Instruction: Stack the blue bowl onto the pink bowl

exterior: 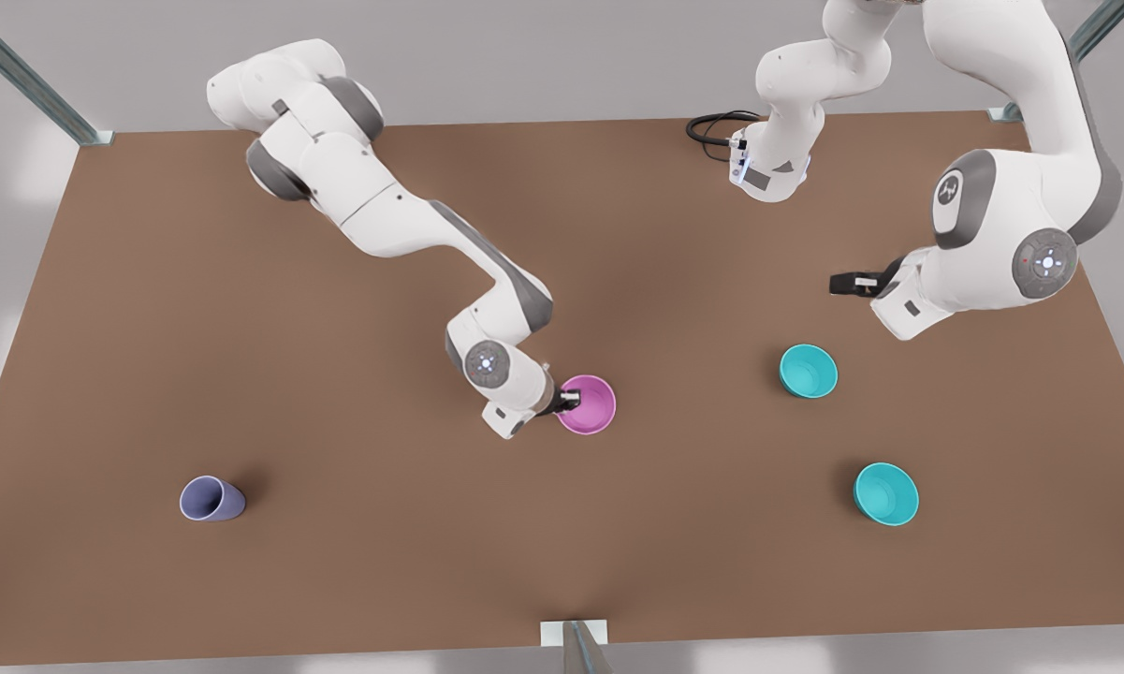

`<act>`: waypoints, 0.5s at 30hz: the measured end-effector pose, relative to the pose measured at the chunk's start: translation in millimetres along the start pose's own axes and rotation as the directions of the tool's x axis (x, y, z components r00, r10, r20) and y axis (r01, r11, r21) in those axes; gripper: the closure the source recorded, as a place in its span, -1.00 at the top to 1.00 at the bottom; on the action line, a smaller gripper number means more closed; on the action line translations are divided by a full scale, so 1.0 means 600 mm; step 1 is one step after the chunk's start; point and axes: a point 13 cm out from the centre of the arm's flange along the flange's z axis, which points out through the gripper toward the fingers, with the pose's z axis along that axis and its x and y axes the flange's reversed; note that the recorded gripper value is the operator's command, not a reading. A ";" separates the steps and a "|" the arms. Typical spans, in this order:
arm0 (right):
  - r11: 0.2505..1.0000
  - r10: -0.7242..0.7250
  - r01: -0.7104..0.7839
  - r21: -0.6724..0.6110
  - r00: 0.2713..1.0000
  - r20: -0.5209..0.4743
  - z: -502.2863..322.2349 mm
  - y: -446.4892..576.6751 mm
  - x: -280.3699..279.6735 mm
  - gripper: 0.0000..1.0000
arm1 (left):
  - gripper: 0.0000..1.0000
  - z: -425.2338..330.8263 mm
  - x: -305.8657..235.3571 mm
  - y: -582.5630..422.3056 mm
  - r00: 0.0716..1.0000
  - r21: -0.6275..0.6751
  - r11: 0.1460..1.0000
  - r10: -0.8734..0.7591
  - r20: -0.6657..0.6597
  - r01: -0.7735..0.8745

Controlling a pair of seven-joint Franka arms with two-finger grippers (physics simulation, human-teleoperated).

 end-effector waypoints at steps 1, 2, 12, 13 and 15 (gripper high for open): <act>1.000 0.029 -0.029 0.000 1.000 -0.002 0.008 -0.003 0.000 0.32 | 1.00 0.008 -0.013 0.007 1.000 0.005 1.000 -0.007 0.004 0.007; 0.998 0.056 -0.056 0.000 0.998 -0.002 0.014 -0.005 0.000 1.00 | 1.00 0.020 -0.030 0.021 1.000 0.009 1.000 -0.023 0.006 0.023; 0.902 0.431 -0.429 -0.053 0.887 0.164 -0.369 -0.362 -0.249 1.00 | 1.00 0.352 -0.168 0.189 0.990 0.165 0.977 -0.141 0.020 0.136; 0.895 0.444 -0.446 -0.034 0.878 0.178 -0.445 -0.430 -0.254 1.00 | 1.00 0.380 -0.170 0.185 0.991 0.172 0.977 -0.132 0.024 0.126; 0.907 0.399 -0.420 0.037 0.883 0.247 -0.639 -0.490 -0.215 1.00 | 1.00 0.426 -0.183 0.182 0.993 0.177 0.978 -0.115 0.039 0.107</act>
